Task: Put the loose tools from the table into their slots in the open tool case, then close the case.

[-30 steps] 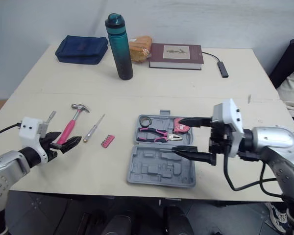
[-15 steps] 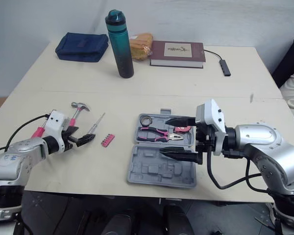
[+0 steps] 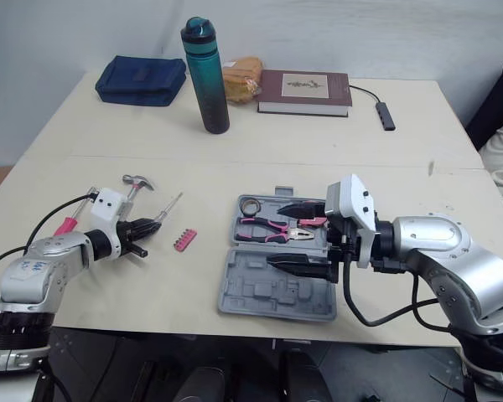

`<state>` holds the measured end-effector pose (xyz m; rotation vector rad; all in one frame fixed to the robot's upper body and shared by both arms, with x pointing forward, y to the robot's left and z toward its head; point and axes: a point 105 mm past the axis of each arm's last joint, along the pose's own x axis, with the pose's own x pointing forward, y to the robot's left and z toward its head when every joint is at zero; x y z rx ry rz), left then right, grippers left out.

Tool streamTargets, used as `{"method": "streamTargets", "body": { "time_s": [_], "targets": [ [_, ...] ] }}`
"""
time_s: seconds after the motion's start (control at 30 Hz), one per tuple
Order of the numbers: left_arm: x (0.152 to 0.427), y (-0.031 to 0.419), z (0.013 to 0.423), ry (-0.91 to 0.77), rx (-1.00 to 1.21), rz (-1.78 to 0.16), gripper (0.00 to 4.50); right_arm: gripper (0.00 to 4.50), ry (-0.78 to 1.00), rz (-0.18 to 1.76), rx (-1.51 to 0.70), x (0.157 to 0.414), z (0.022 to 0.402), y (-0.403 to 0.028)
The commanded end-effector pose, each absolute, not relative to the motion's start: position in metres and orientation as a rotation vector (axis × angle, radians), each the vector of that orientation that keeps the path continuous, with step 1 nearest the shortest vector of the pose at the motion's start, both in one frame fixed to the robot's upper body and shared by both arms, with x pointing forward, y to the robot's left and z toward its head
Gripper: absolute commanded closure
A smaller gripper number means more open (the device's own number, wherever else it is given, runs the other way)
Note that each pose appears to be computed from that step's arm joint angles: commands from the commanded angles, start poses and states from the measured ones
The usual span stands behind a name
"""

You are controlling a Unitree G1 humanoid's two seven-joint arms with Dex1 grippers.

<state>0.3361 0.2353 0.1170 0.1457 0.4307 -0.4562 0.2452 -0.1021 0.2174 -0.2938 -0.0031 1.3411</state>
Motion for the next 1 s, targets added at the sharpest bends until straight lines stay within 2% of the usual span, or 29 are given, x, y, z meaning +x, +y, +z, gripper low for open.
{"method": "streamTargets", "body": {
  "time_s": [0.03, 0.2, 0.4, 0.57, 0.73, 1.0],
  "targets": [
    [0.326, 0.229, 0.155, 0.370, 0.229, -0.554, 4.48, 0.00, -0.023, 1.359, -0.312, 0.239, 0.225, -0.103],
    [0.306, 0.166, 0.199, 0.331, 0.411, -0.958, 4.48, 0.00, 0.059, 1.334, -0.323, 0.235, 0.218, -0.121],
    [0.297, 0.098, 0.194, 0.395, 0.550, -1.278, 4.48, 0.00, 0.126, 1.238, -0.333, 0.234, 0.205, -0.140],
    [0.297, 0.071, 0.173, 0.455, 0.690, -1.418, 4.48, 0.00, 0.178, 1.194, -0.325, 0.230, 0.191, -0.147],
    [0.318, 0.056, 0.154, 0.480, 0.801, -1.405, 4.48, 0.00, 0.194, 1.129, -0.325, 0.228, 0.183, -0.154],
    [0.319, 0.049, 0.148, 0.456, 0.857, -1.474, 4.48, 0.00, 0.200, 1.090, -0.313, 0.223, 0.178, -0.157]
  ]
}}
